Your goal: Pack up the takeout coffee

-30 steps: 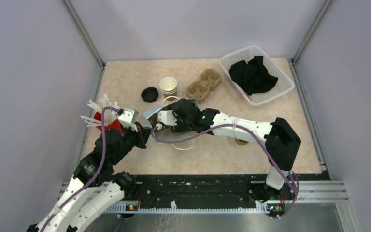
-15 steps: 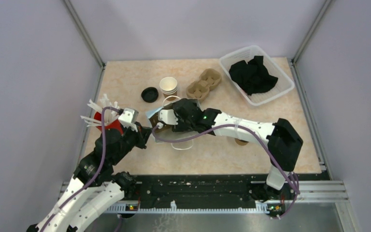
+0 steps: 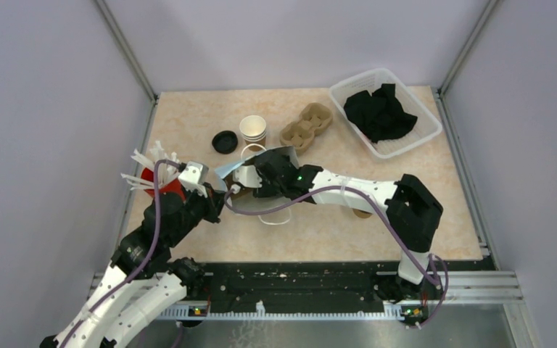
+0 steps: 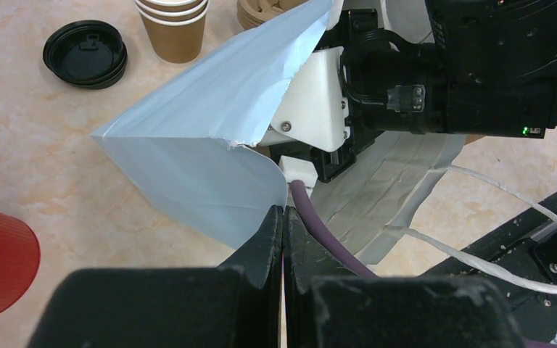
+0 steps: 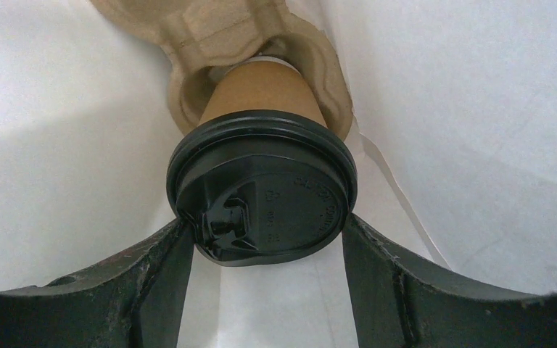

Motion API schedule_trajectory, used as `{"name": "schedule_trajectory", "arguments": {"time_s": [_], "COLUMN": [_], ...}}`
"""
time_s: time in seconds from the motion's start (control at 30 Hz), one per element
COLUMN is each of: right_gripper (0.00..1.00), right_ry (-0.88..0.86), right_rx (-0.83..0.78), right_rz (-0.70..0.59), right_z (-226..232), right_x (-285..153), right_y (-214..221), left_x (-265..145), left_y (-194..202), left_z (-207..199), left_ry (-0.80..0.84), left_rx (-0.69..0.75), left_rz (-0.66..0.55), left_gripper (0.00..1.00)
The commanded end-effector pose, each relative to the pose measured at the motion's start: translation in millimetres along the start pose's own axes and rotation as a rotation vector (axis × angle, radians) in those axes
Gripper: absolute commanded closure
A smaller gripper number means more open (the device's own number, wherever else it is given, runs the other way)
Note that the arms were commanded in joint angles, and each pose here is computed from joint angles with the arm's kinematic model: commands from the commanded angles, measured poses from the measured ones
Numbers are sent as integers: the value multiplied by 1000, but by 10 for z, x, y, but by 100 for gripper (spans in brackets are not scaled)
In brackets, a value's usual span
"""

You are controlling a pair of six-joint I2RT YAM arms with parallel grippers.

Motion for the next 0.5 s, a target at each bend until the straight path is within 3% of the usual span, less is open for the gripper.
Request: {"name": "schedule_trajectory", "arguments": {"time_s": [0.0,0.47], "right_gripper": [58,57], "right_ry": [36,-7], "right_rx": [46,69], "right_rz": [-48,-38], "right_z": [-74,-125], "right_x": [95,-37], "right_y": [-167,-287], "left_x": [25,-71], "left_y": [-84,-268], "left_z": [-55,-134], "left_ry": [31,46], "left_rx": [2,-45], "left_rz": [-34,-42], "left_gripper": [100,100]}}
Point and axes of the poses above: each gripper's point midway between its finger pads, its own x axis out along the fingers, its own z axis along the line the jaws close on, y = z × x, the point moved 4 cm from there along -x, back along the fingers, and after that the axes turned 1 degree about -x, right-handed, at the moved point
